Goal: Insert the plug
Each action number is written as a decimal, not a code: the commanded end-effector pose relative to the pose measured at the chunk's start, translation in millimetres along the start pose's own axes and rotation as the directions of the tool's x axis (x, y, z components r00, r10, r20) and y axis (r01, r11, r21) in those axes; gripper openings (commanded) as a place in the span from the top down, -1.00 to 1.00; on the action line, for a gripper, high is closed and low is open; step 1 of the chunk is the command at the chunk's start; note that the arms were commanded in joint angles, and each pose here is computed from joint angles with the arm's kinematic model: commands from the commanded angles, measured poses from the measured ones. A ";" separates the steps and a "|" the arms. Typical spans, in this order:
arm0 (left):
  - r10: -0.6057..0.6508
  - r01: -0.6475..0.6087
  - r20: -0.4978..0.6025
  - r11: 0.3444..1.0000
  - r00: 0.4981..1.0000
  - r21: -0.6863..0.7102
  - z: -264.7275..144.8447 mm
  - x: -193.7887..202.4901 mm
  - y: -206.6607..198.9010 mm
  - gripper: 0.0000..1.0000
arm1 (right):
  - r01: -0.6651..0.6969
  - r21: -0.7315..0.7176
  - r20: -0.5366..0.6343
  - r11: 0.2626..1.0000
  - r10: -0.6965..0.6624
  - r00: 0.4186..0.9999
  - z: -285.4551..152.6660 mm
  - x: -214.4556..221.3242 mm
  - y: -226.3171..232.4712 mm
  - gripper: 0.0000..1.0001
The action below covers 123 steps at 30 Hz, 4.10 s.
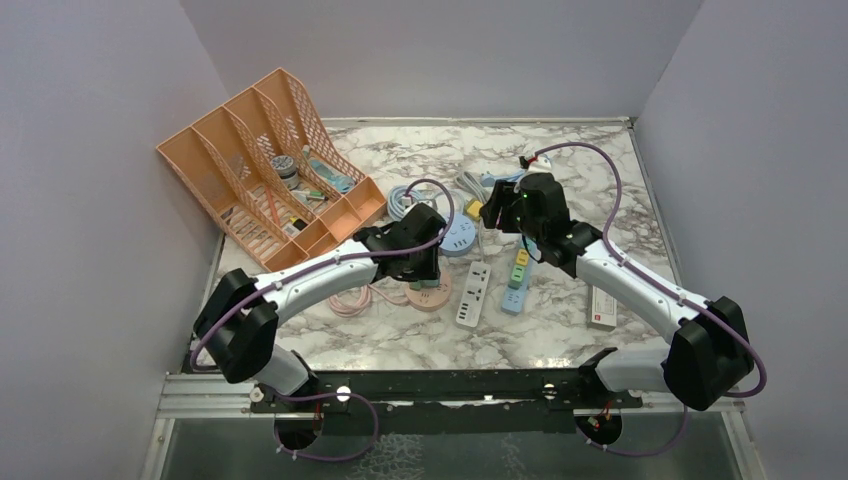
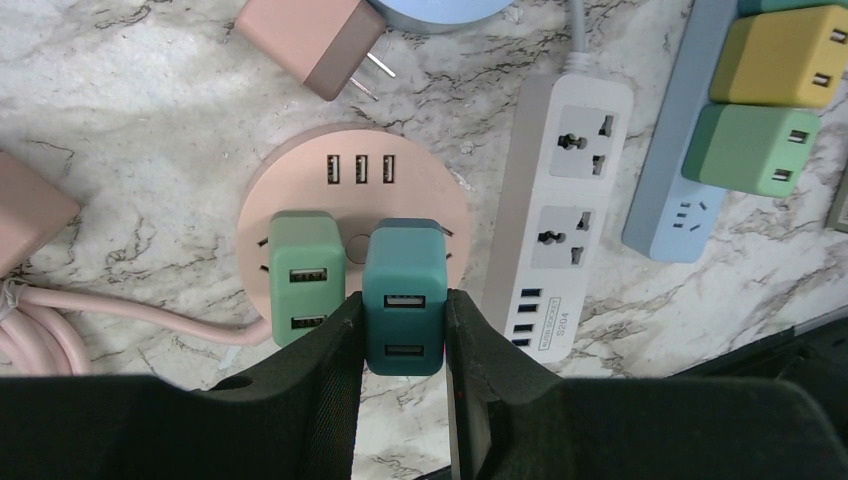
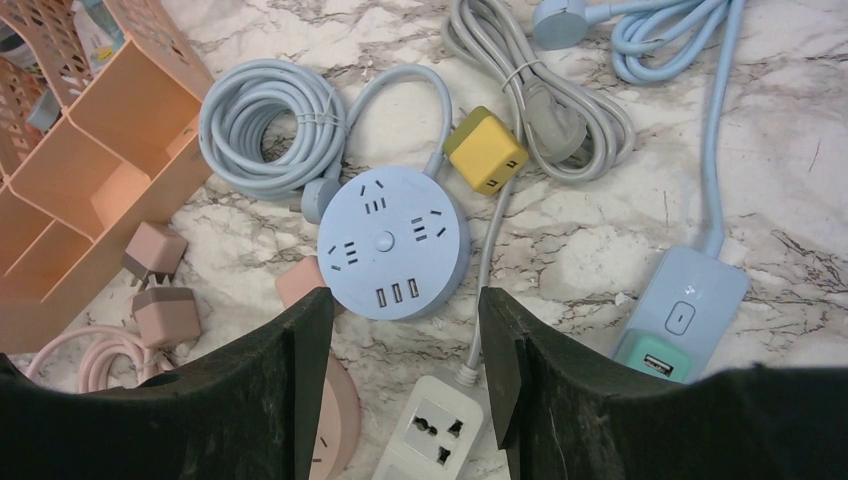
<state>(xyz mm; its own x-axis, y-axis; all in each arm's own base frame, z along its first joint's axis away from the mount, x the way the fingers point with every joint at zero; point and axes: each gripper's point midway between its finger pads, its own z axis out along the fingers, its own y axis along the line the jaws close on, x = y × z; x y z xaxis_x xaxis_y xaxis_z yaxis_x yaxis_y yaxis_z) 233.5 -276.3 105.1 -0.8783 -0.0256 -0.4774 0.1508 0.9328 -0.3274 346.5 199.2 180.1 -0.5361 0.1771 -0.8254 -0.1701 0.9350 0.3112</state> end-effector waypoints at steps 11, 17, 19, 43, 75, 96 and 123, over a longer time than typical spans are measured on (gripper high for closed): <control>0.065 -0.068 -0.043 0.996 0.997 -0.064 12.7 4.6 -7.4 1.00 | -0.015 0.032 0.024 0.999 0.015 1.000 -3.5 -5.1 -4.7 -0.11; 0.079 -0.085 -0.085 0.993 0.993 -0.078 9.3 11.6 -4.1 1.00 | -0.015 0.036 0.022 0.999 0.014 1.000 -2.9 -4.5 -5.3 -0.11; 0.079 -0.086 -0.097 0.994 0.992 -0.068 8.1 12.4 -6.8 1.00 | -0.015 0.035 0.022 0.999 0.014 1.000 -2.8 -4.8 -5.0 -0.11; 0.139 -0.193 -0.222 0.951 0.965 -0.241 38.3 51.3 18.6 1.00 | -0.016 0.051 0.020 0.999 0.015 1.000 -1.3 -2.5 -8.5 -0.10; 0.180 -0.253 -0.328 0.947 0.927 -0.197 41.3 68.9 7.8 0.44 | -0.018 0.077 0.033 0.997 0.016 0.999 -5.1 -6.5 -13.0 -0.09; 0.017 -0.006 0.039 0.962 0.999 -0.272 -28.4 -43.5 35.8 -0.31 | -0.026 0.069 0.022 0.997 0.025 0.999 -5.7 -3.1 -11.8 -0.09; -0.250 0.268 0.096 0.886 0.963 -0.379 25.0 -30.5 144.4 -0.19 | -0.026 0.062 0.009 0.998 0.025 1.000 -3.0 -3.0 -8.7 -0.09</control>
<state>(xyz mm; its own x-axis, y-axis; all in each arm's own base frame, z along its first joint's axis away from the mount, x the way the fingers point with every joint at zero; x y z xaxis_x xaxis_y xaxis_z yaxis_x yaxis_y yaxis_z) 286.5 -149.8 57.6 -0.8481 -0.2716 -0.4549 -0.2581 0.9616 -0.0929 345.2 188.6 176.0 -0.5408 0.1953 -0.8182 -0.1087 0.9483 0.2982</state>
